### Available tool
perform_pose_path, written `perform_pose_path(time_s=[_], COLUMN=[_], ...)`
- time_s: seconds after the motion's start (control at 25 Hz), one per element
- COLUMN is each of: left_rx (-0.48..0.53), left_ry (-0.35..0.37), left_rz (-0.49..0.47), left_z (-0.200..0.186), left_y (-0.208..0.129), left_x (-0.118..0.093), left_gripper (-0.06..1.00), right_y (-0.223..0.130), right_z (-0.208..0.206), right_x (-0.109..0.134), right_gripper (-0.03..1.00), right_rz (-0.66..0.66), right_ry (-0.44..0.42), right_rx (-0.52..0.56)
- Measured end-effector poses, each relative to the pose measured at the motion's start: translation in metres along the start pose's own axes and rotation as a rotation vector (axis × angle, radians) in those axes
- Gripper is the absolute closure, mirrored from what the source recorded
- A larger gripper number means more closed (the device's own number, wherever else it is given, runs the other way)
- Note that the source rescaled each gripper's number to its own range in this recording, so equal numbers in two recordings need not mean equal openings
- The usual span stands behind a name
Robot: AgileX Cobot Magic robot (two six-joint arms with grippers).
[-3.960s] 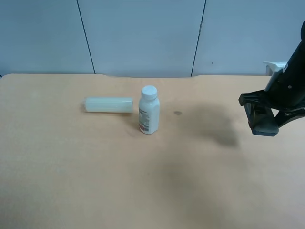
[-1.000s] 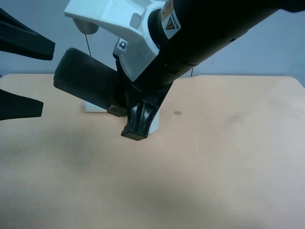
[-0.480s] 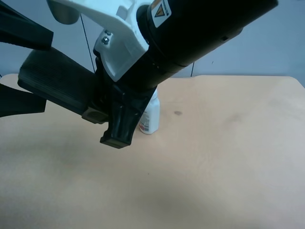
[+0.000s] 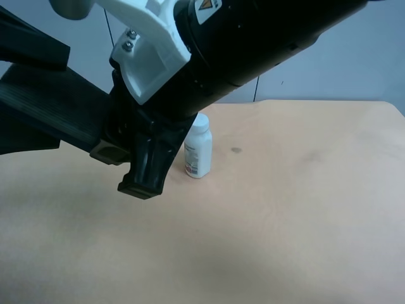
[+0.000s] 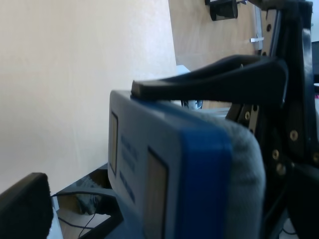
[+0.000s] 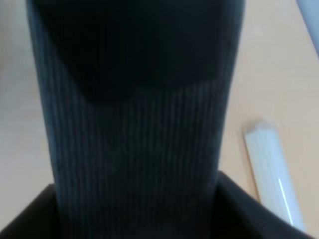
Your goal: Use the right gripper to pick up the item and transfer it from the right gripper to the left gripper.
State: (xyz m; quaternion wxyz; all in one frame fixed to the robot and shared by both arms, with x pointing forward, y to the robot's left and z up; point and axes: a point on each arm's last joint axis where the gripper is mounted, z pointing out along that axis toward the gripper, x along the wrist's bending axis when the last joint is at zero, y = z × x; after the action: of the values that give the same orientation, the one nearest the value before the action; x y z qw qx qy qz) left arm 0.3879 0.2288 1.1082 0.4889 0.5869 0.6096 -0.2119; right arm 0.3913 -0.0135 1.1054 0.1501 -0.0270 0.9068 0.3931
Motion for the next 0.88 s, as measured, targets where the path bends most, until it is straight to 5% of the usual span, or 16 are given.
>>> perform_pose_path(time_s=[0.16,0.28,0.44,0.68,0.72,0.84,0.88], left_rx=[0.0,0.0,0.003,0.006,0.008,0.005,0.005], left_ry=[0.001,0.002,0.02,0.031,0.03,0.015,0.014], left_rz=[0.002,0.004,0.018,0.025,0.025,0.015,0.014], left_z=[0.0,0.0,-0.0003,0.0,0.0001,0.0003,0.0003], left_y=[0.0,0.0,-0.0001,0.0001,0.0002,0.0006,0.0006], left_x=[0.0001,0.0001,0.0014,0.0027,0.0028,0.0016,0.0015], left_gripper=[0.21,0.41,0.9,0.93,0.93,0.93,0.93], right_y=[0.0015,0.0017,0.0014,0.001,0.0009,-0.0002,-0.0012], right_z=[0.0,0.0,0.0004,0.0,0.0,0.0,0.0], right_x=[0.0008,0.0007,0.001,0.0016,0.0017,0.0026,0.0031], right_gripper=[0.97,0.97,0.97,0.97,0.92,0.28,0.15], right_rz=[-0.003,-0.007,-0.006,0.002,0.015,0.055,0.062], right_ry=[0.009,0.008,0.012,0.018,0.019,0.029,0.034], right_rx=[-0.017,-0.018,-0.015,-0.011,-0.009,0.003,0.014])
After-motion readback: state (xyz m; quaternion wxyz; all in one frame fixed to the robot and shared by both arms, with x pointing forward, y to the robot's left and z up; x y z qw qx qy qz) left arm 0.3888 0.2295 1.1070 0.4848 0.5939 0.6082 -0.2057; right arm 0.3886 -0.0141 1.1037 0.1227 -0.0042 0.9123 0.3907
